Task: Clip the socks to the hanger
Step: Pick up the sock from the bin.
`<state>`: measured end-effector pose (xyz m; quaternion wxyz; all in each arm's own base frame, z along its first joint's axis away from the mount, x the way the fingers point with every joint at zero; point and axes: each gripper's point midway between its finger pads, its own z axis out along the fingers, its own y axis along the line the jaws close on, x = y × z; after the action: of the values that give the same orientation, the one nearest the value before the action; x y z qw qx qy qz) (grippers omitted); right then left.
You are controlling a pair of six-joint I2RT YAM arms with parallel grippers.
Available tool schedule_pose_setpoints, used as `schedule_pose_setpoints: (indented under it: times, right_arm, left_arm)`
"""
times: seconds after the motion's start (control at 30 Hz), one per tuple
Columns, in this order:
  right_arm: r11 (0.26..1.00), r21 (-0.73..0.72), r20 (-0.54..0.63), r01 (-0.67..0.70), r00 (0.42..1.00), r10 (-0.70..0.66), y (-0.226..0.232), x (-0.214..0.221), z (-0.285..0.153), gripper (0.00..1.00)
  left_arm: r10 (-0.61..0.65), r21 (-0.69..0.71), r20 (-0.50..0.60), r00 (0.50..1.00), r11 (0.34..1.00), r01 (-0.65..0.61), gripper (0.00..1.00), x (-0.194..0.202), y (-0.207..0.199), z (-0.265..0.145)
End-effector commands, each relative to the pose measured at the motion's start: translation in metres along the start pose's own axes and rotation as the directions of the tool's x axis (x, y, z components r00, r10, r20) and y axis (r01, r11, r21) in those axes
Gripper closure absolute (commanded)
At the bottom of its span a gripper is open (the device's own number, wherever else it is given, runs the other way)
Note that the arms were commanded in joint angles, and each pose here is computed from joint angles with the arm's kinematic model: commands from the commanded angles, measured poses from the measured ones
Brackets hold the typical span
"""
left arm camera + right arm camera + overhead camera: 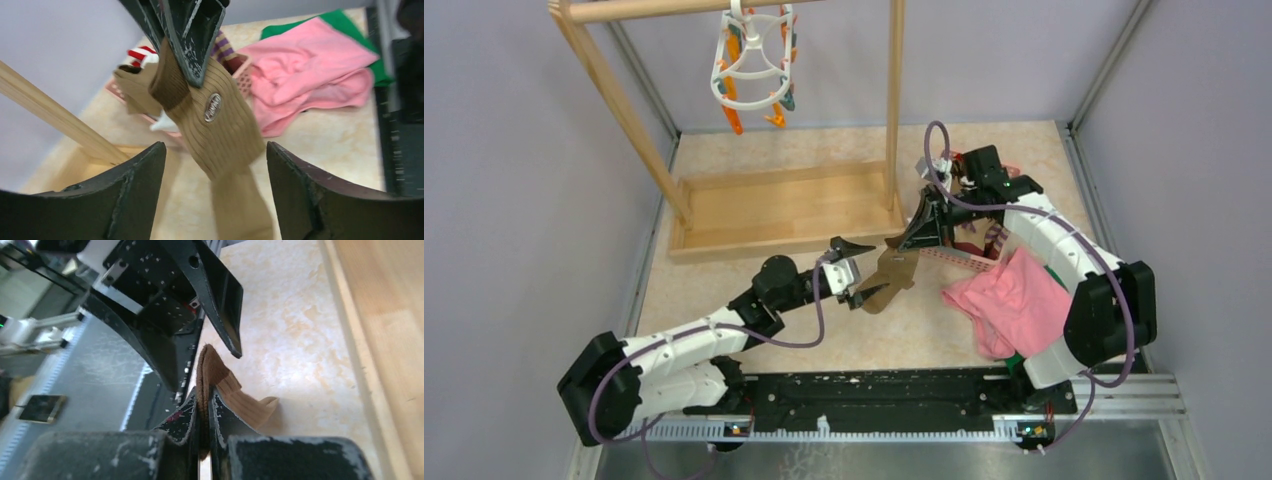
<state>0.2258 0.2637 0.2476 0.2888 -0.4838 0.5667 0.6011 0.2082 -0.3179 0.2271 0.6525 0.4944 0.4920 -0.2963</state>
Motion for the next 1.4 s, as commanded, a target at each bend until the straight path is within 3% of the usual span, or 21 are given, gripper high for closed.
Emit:
schedule_pose_setpoints:
  times: [0.0, 0.1, 0.3, 0.6, 1.23, 1.37]
  right_arm:
    - [0.937, -0.035, -0.075, 0.348, 0.934, -0.35, 0.023, 0.008, -0.002, 1.0]
    - [0.883, -0.075, -0.099, 0.463, 0.878, -0.469, 0.031, 0.019, -0.004, 1.0]
    - [0.838, -0.133, -0.105, 0.529, 0.833, -0.543, 0.043, 0.025, 0.002, 0.93]
    - [0.844, -0.15, -0.104, 0.515, 0.841, -0.532, 0.043, 0.027, 0.006, 0.93]
    - [0.862, -0.153, -0.086, 0.483, 0.863, -0.498, 0.042, 0.027, 0.009, 0.92]
    - [0.865, -0.152, -0.083, 0.478, 0.866, -0.494, 0.042, 0.027, 0.009, 0.92]
  left_arm:
    - [-0.239, 0.042, 0.129, 0.962, 0.971, 0.235, 0.17, -0.031, -0.011, -0.02]
    - [-0.343, 0.083, 0.169, 0.924, 0.939, 0.334, 0.21, -0.039, -0.008, -0.033]
    - [-0.436, 0.207, 0.232, 0.87, 0.896, 0.393, 0.45, -0.055, -0.007, -0.035]
    - [-0.483, 0.451, 0.189, 0.855, 0.816, 0.361, 0.48, -0.059, -0.034, -0.02]
    - [-0.426, 0.31, 0.235, 0.874, 0.885, 0.348, 0.51, -0.045, -0.016, 0.008]
    - [-0.428, 0.316, 0.239, 0.872, 0.883, 0.347, 0.61, -0.044, -0.018, 0.012]
